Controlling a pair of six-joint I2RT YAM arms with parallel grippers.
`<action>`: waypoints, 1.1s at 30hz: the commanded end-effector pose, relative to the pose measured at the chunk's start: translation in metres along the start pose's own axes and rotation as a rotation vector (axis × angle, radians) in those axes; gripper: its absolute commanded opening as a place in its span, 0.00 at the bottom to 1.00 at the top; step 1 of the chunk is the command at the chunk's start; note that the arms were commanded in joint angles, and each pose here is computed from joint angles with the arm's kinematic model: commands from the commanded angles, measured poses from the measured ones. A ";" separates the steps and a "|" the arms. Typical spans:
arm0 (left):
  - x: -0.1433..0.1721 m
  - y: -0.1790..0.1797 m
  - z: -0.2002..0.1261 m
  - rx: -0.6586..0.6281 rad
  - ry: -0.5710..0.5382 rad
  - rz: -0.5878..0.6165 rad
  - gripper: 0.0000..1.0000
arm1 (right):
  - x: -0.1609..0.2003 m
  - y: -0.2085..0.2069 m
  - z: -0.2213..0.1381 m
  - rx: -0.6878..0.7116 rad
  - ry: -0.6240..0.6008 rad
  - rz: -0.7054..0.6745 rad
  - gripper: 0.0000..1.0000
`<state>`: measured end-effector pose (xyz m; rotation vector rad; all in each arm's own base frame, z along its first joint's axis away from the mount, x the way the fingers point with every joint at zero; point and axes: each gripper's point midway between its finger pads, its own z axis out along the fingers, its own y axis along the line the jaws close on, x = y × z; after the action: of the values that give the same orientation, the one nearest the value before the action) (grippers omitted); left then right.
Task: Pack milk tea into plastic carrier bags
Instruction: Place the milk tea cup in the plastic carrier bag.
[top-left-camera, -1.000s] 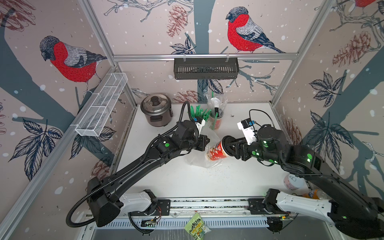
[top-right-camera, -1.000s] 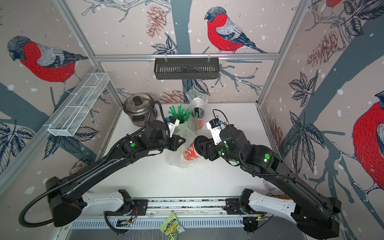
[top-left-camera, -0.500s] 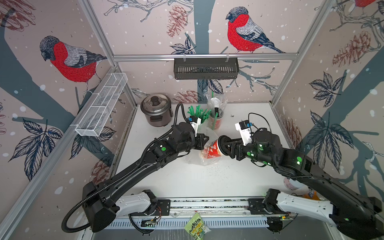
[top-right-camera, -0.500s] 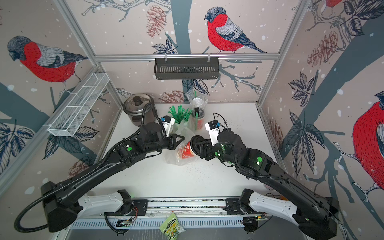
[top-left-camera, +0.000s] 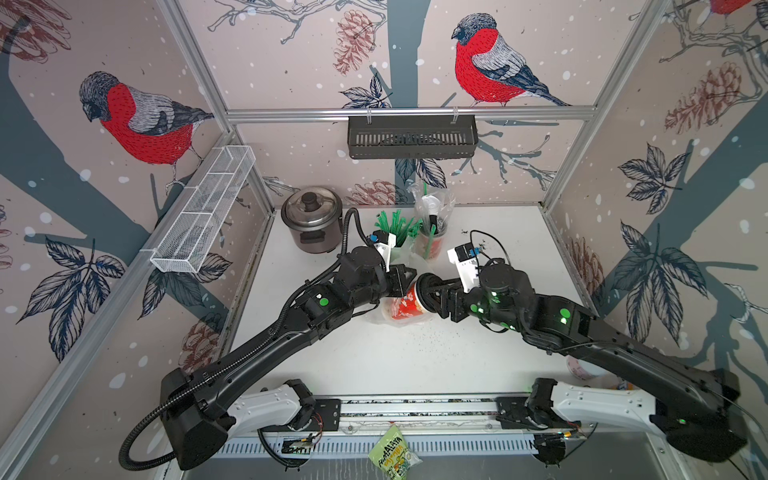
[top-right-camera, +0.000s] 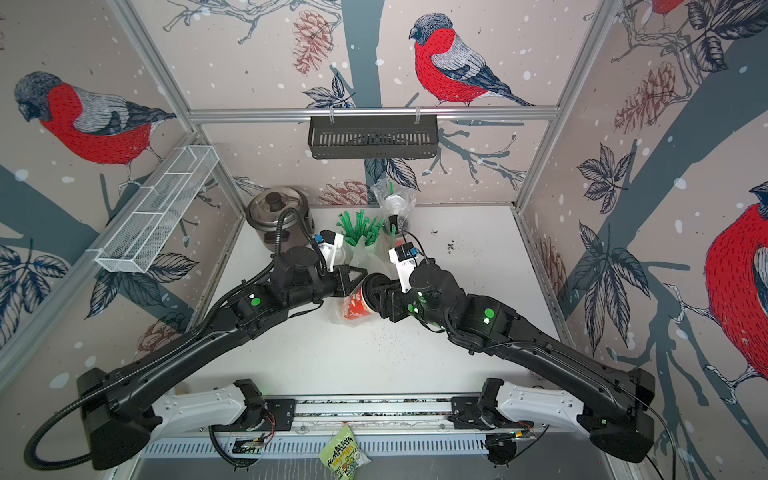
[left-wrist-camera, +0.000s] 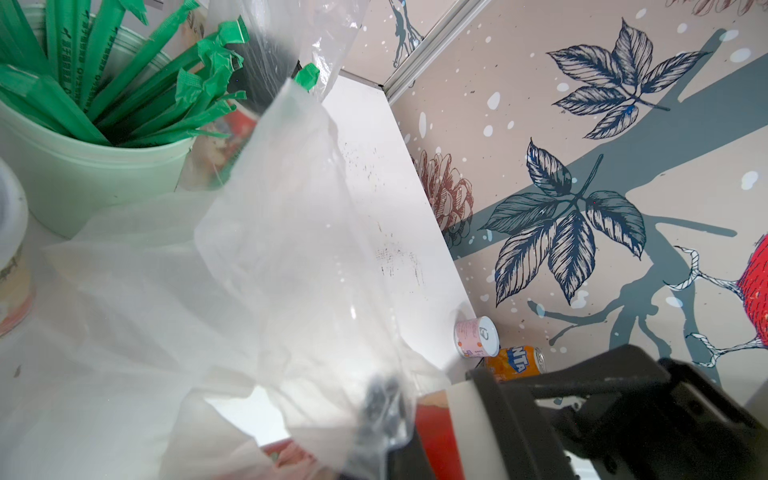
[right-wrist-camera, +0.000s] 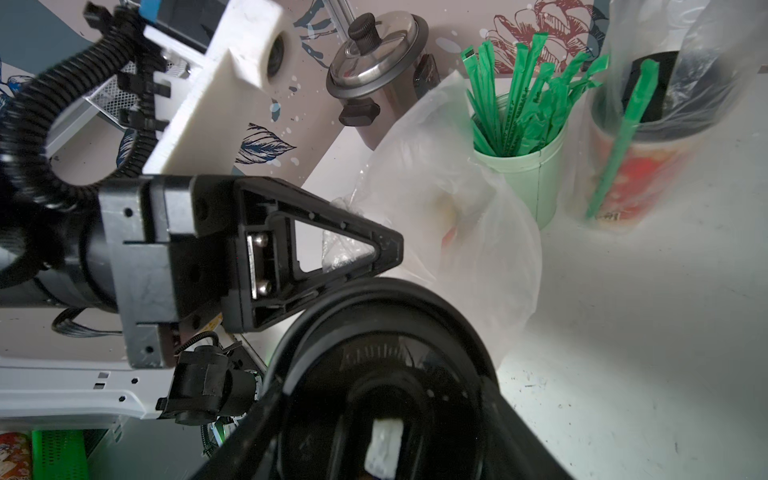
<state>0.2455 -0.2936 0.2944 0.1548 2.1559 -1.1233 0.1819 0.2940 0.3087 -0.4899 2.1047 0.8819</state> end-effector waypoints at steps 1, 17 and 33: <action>-0.013 -0.008 -0.003 0.030 -0.056 -0.020 0.00 | -0.011 0.008 0.009 -0.004 -0.047 -0.015 0.56; -0.018 -0.008 -0.009 0.031 -0.087 -0.035 0.00 | 0.001 0.022 0.042 0.029 -0.063 -0.044 0.56; -0.026 -0.005 -0.011 0.021 -0.127 -0.076 0.00 | -0.011 0.024 -0.009 -0.049 -0.226 0.055 0.55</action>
<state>0.2517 -0.2832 0.3057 0.0562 2.1069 -1.1343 0.1677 0.3008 0.3200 -0.3972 1.9465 0.9168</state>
